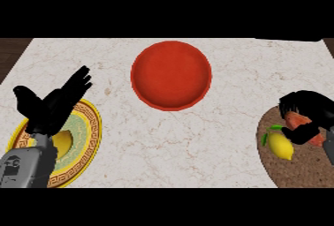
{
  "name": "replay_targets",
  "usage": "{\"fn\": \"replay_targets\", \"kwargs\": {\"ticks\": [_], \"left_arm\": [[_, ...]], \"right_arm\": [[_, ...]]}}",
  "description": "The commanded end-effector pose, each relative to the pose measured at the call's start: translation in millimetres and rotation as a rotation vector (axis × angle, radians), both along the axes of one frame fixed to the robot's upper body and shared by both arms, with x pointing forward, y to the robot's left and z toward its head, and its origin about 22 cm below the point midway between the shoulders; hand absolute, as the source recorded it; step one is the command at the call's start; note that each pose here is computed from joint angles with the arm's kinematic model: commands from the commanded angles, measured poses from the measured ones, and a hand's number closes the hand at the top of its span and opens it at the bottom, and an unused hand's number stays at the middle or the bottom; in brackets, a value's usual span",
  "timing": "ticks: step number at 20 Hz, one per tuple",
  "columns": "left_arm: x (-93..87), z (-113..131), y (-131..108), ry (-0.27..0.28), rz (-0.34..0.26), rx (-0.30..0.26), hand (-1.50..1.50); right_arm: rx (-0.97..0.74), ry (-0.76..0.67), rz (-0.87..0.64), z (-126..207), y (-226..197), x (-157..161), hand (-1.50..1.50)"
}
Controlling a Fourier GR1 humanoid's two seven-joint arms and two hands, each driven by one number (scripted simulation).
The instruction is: Pick the sweet potato from the placemat and place it in the bowl
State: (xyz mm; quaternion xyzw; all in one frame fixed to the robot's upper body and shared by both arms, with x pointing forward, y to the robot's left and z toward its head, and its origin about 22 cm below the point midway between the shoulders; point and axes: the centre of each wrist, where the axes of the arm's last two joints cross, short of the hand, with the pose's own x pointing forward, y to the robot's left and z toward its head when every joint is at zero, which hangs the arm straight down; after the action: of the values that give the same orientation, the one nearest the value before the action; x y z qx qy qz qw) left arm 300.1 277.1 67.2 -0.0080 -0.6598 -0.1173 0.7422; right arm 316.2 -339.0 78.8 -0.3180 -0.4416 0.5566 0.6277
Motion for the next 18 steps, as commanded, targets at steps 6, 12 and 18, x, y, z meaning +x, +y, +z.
{"fn": "replay_targets", "kwargs": {"ticks": [6,12,18], "left_arm": [[-5.6,-7,-1,0.027,0.014,0.001,0.0],[-14.1,-18,22,0.031,0.057,0.012,0.0],[-9.2,-14,22,0.026,0.077,0.022,0.0]], "right_arm": [[0.075,-0.165,0.385,39,-11,55,1.5],[0.08,-0.215,0.46,103,-4,62,1.5],[0.089,-0.322,0.513,173,3,44,1.5]]}}
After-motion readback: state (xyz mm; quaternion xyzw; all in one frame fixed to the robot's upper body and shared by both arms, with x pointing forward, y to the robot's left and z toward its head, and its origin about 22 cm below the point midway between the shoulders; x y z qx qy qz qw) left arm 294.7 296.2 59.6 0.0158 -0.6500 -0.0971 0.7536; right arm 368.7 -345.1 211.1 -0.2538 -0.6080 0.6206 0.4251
